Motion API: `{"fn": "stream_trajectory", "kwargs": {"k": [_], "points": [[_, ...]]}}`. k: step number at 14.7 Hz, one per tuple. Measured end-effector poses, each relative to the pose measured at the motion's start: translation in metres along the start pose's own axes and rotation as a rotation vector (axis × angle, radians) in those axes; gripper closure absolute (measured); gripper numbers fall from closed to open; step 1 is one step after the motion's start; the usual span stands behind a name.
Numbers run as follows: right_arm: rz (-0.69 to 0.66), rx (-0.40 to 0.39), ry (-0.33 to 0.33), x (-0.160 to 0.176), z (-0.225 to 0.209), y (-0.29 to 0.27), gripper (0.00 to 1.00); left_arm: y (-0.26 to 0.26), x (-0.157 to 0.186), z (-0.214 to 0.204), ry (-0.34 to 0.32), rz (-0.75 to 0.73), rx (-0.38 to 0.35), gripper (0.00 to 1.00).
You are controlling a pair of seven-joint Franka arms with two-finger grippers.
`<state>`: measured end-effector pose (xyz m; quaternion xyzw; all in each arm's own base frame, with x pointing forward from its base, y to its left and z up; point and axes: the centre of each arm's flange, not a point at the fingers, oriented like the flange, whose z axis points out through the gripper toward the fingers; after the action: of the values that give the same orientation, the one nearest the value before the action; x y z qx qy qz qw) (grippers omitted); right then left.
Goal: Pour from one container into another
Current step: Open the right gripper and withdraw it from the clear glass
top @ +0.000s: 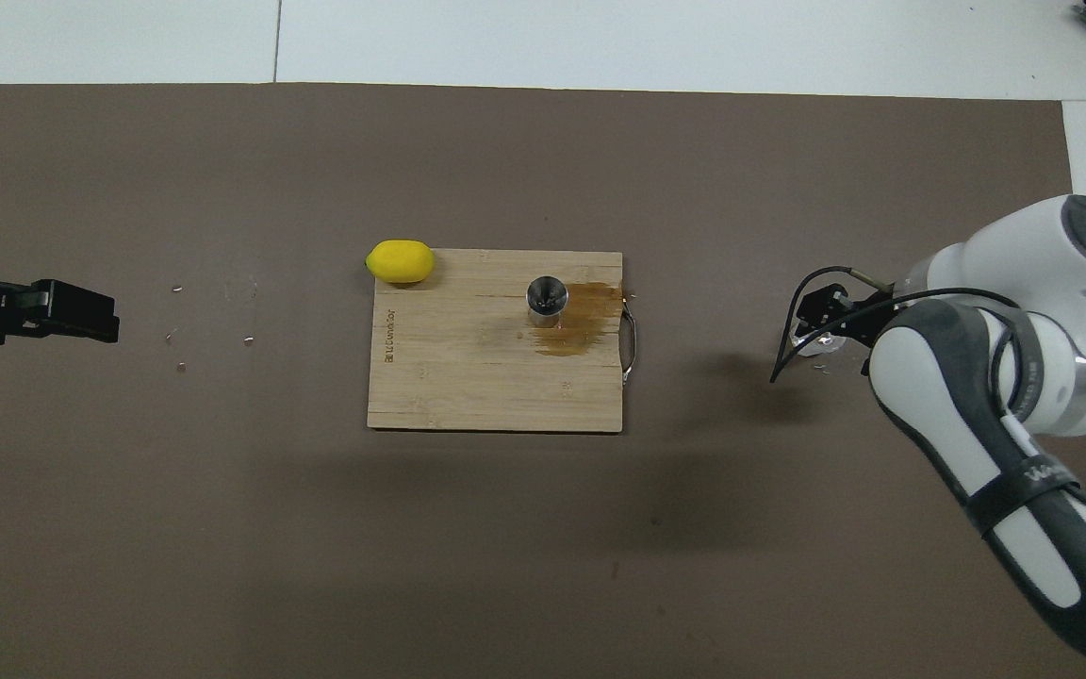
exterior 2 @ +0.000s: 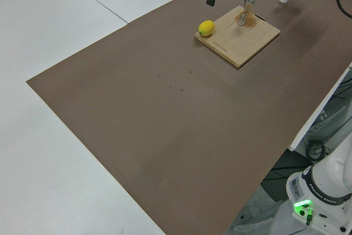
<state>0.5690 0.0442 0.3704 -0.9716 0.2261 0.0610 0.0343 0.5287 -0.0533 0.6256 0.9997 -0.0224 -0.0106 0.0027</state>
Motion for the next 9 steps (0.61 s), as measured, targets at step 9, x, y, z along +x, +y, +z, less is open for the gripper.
{"fn": "stream_trajectory", "kwargs": {"k": [9], "points": [[-0.185,-0.031,0.078,-0.051,-0.152,-0.014,0.00,0.000,0.000,0.000,0.000,0.000,0.000,0.00]]}}
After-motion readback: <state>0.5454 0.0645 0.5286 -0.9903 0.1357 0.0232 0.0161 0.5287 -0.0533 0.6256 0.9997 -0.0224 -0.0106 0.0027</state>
